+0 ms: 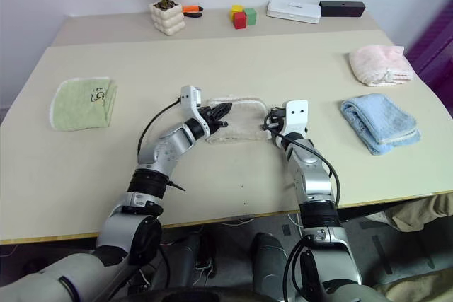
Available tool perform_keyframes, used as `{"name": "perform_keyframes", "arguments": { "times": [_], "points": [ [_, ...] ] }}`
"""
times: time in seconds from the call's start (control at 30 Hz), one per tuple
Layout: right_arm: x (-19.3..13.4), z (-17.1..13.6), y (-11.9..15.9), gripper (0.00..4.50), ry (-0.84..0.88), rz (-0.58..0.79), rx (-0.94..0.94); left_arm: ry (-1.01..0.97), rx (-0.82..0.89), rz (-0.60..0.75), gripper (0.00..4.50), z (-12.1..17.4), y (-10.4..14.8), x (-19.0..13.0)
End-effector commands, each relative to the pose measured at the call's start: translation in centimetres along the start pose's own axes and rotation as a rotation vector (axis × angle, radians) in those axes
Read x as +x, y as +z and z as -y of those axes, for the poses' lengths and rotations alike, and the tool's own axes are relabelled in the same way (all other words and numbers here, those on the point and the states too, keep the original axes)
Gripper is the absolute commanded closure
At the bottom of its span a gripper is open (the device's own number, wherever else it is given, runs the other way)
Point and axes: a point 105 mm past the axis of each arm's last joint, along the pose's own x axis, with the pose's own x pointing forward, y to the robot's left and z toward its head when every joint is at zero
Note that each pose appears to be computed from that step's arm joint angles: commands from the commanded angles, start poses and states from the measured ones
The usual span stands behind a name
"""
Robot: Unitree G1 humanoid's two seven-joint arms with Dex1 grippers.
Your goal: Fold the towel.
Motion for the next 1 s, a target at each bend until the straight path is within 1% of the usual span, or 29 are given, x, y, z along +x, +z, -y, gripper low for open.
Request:
{"name": "perform_keyframes", "arguments": {
  "times": [0.03, 0.1, 0.13, 0.17, 0.2, 0.23, 0.27, 0.4, 0.43, 0.5, 0.57, 0.6, 0.67, 0.73, 0.83, 0.93, 1.0],
  "points": [
    [0.0, 0.4, 3.3, 2.23, 0.024, 0.1, 0.076, -0.136, -0.025, 0.122, 2.68, 2.8, 3.2, -0.1],
    [0.0, 1.0, 4.2, 1.16, 0.02, 0.115, 0.093, -0.166, -0.024, 0.145, 1.64, 3.3, 3.9, -0.3],
    [0.0, 2.0, 4.8, 0.68, -0.004, 0.133, 0.159, -0.182, -0.029, 0.148, 1.1, 3.6, 4.1, -0.4],
    [0.0, 3.7, 6.3, 0.22, -0.044, 0.185, 0.333, -0.192, -0.02, 0.154, 0.64, 3.7, 4.5, -0.6],
    [-0.1, 4.9, 7.5, 0.0, -0.055, 0.219, 0.451, -0.198, -0.015, 0.156, 0.06, 3.6, 4.9, -0.8],
    [-0.1, 5.5, 8.3, 0.0, -0.037, 0.229, 0.529, -0.197, -0.004, 0.16, 0.02, 3.5, 5.2, -0.9],
    [-0.1, 5.5, 8.8, 0.0, -0.003, 0.212, 0.555, -0.202, 0.01, 0.168, 0.02, 3.5, 5.5, -1.0],
    [-0.3, 6.2, 9.5, 0.0, 0.009, 0.148, 0.418, -0.207, 0.047, 0.175, 0.02, 3.2, 6.2, -1.5],
    [-0.3, 6.2, 9.5, 0.0, 0.012, 0.132, 0.42, -0.214, 0.047, 0.172, 0.02, 3.3, 6.3, -1.6],
    [-0.4, 5.2, 10.1, 0.0, 0.077, 0.133, 0.498, -0.242, 0.059, 0.172, 0.02, 3.5, 6.7, -2.0],
    [-0.7, 2.9, 10.1, 0.0, 0.183, 0.075, 0.498, -0.274, 0.107, 0.157, 0.02, 3.7, 7.1, -2.6],
    [-0.9, 1.5, 9.6, 0.0, 0.238, 0.027, 0.454, -0.286, 0.141, 0.158, 0.02, 3.6, 7.5, -3.1],
    [-1.6, -0.8, 7.2, 0.0, 0.335, -0.117, 0.381, -0.338, 0.225, 0.136, 0.02, 3.6, 8.1, -4.6],
    [-2.1, -2.0, 5.8, 0.0, 0.381, -0.195, 0.358, -0.387, 0.293, 0.116, 0.02, 3.4, 8.6, -6.2],
    [-2.6, -2.8, 4.9, 0.0, 0.417, -0.25, 0.35, -0.421, 0.372, 0.098, 0.02, 3.0, 9.3, -8.1],
    [-2.3, -2.8, 3.4, 0.0, 0.395, -0.321, 0.326, -0.443, 0.474, 0.043, 0.02, 2.3, 9.4, -10.5],
    [-1.9, -2.4, 2.6, 0.0, 0.361, -0.358, 0.311, -0.454, 0.488, 0.005, 0.02, 2.2, 9.2, -11.7]
  ]
}}
